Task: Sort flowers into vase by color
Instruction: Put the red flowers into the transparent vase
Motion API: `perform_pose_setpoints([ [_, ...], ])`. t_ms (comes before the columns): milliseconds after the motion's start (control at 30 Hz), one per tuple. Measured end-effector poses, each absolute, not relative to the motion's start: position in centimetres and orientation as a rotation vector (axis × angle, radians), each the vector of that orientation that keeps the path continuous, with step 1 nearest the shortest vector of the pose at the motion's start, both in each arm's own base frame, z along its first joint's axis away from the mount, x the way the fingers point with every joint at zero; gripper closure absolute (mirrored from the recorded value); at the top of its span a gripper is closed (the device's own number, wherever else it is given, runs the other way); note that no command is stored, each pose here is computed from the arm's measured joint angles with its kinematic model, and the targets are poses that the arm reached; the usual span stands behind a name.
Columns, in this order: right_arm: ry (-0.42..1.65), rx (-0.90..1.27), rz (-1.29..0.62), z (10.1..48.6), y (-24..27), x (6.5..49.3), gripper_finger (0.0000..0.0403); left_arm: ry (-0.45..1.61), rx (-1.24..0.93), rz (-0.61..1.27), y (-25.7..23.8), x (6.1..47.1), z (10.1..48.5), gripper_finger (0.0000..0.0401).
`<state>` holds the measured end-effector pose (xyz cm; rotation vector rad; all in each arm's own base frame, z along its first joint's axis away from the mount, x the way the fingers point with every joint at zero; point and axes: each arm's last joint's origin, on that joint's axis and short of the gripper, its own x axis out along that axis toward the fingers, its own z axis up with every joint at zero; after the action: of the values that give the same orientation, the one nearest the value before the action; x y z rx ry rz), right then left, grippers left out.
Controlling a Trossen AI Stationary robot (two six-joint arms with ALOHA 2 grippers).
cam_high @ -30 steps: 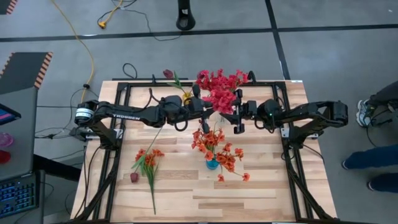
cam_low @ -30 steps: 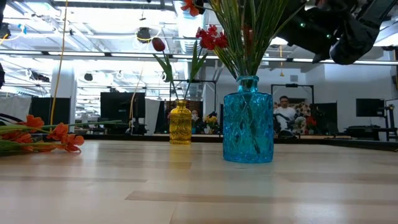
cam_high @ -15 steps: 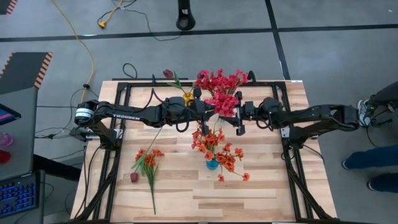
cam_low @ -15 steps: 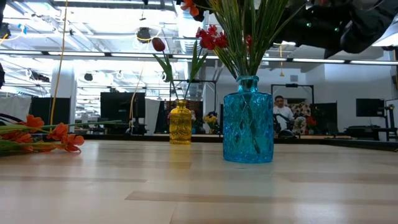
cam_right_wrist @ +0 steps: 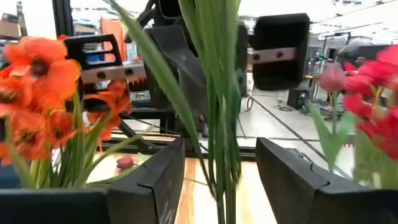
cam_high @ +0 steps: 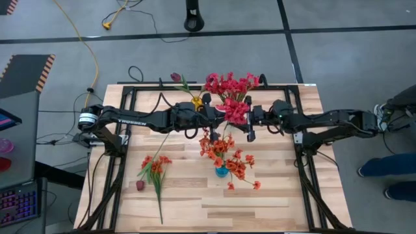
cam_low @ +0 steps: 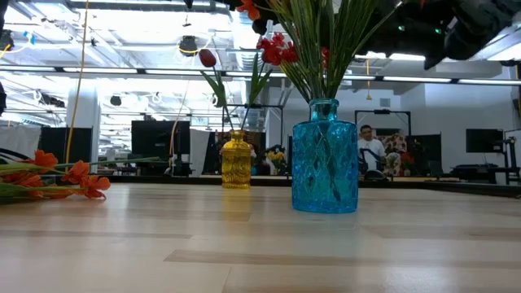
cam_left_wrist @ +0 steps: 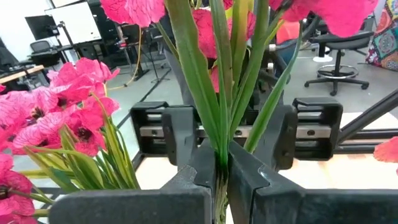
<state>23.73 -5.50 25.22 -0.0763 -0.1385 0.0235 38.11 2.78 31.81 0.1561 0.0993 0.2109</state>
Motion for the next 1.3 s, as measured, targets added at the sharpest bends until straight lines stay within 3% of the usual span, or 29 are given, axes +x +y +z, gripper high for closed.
perform_pose_setpoints([
  [333,-0.066,-0.104,0.053,26.4,-5.1,25.2,0.0201,0.114,0.148,0.206,2.8,38.1,31.7,0.0397],
  [800,-0.063,-0.104,0.021,26.4,-5.7,25.1,0.0367,0.122,0.139,0.226,2.8,38.1,31.6,0.0392],
  [933,-0.063,-0.104,0.017,26.4,-5.8,25.1,0.0367,0.117,0.136,0.234,2.8,38.1,31.6,0.0364],
  [1300,-0.074,-0.102,-0.035,26.9,-6.5,24.5,0.0367,0.117,0.173,0.25,2.5,37.8,32.0,0.0234],
])
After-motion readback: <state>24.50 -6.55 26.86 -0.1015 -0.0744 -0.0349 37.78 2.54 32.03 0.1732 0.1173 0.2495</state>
